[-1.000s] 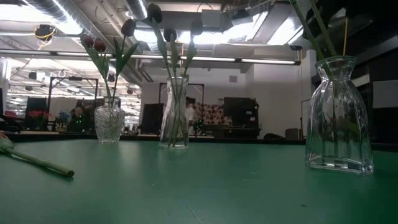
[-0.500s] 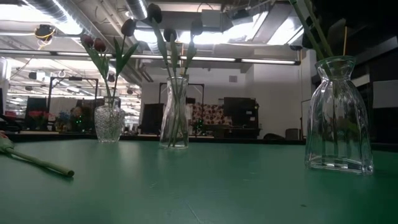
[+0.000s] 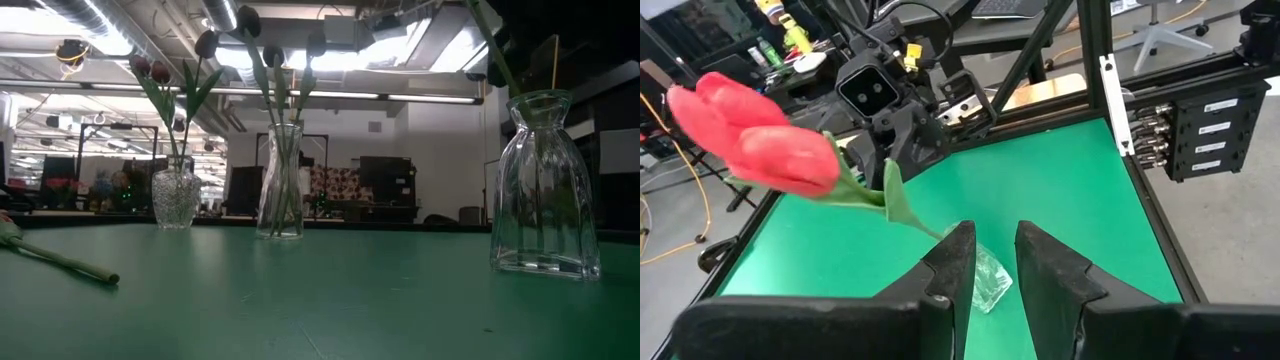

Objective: Sort flowers into vase by color
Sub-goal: Put the right pink tulip into the bottom transparent vase

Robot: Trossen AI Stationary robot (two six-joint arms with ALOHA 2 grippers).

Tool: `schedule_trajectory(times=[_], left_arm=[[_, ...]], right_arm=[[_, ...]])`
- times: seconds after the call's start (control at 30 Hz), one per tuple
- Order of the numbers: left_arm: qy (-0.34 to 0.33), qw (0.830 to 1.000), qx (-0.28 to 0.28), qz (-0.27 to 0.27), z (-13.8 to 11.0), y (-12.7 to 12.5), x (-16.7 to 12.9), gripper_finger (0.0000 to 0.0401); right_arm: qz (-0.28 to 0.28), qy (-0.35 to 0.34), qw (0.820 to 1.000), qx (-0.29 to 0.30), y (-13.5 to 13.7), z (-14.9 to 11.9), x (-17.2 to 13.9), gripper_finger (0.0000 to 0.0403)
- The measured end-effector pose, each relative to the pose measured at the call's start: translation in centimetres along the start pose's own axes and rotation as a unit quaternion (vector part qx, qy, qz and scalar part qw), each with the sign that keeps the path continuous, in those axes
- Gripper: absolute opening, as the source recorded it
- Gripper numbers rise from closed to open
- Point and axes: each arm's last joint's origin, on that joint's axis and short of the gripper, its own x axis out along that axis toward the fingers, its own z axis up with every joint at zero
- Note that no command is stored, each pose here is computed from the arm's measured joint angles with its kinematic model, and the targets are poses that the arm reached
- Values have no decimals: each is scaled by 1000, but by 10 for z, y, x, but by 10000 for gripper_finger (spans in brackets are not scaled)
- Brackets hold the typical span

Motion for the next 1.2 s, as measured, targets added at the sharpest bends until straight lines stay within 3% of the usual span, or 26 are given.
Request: schedule_trajectory(times=[0.33,0.57,0.63,0.8,1.03,1.2], left_arm=[[0,1000,8,14,-1,-2,-4,72],[10,992,0,-123,1,-10,-12,72],[13,990,-4,-140,0,-10,-11,72],[5,992,-29,-124,-5,-2,6,72],[28,994,-63,-80,-44,14,43,72],[21,997,-74,15,-65,35,65,73]], right_arm=[[64,-10,998,15,12,8,-4,115],[14,90,995,-34,28,-1,-8,117],[-13,112,993,-42,32,0,-4,117],[-68,173,980,-70,40,3,15,117],[-68,247,960,-111,66,23,43,117],[-84,264,950,-143,88,40,47,117]])
